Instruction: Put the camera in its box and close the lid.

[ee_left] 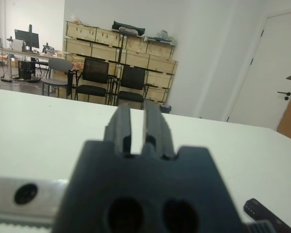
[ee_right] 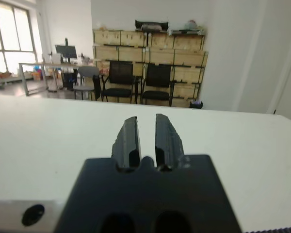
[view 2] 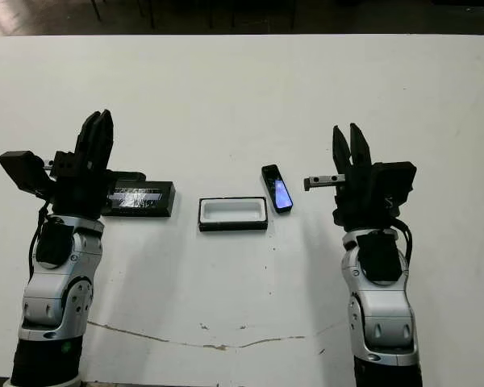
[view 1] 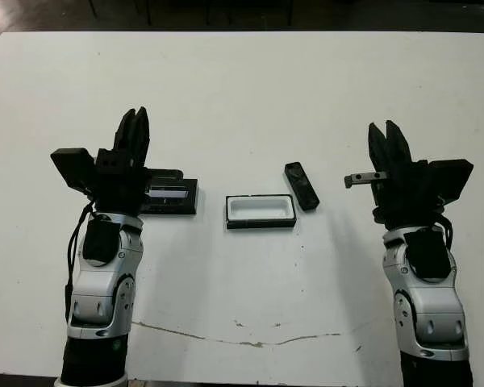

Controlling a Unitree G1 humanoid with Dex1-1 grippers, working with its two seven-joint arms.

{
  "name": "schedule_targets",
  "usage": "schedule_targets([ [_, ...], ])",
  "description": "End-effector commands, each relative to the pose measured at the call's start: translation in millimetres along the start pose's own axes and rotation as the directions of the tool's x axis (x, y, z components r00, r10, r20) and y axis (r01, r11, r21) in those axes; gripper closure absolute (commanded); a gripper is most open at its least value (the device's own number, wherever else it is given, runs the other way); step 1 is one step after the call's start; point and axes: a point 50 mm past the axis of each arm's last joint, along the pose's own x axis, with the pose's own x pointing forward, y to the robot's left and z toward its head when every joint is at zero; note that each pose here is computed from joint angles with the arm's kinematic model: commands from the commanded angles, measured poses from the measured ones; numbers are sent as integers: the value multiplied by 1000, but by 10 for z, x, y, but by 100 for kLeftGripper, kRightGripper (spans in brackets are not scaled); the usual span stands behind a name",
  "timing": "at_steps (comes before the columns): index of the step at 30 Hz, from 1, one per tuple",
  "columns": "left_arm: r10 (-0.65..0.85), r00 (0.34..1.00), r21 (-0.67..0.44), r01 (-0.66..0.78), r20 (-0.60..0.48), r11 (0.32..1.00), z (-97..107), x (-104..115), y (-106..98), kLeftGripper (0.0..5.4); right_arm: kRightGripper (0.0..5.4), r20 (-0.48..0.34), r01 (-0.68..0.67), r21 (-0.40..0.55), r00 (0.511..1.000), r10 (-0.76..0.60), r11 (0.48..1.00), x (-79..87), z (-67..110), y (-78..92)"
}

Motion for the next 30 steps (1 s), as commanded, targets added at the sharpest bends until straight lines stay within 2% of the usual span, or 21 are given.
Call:
schedule_targets([
  [1, 14, 999, 12, -13, -36, 1000, -51, -61, 31, 537, 540, -76, -29, 1, 997, 29, 1000, -12, -51, -17],
  [16, 1, 999, 10, -1, -48, 1000, -61, -72, 26, 537, 540, -265, -108, -43, 960, 93, 993, -19, -189, -6],
  [30, -3, 998, 31, 5, -62, 1000, -59, -94, 32, 537, 540, -399, -162, -63, 909, 124, 985, -27, -338, 70],
])
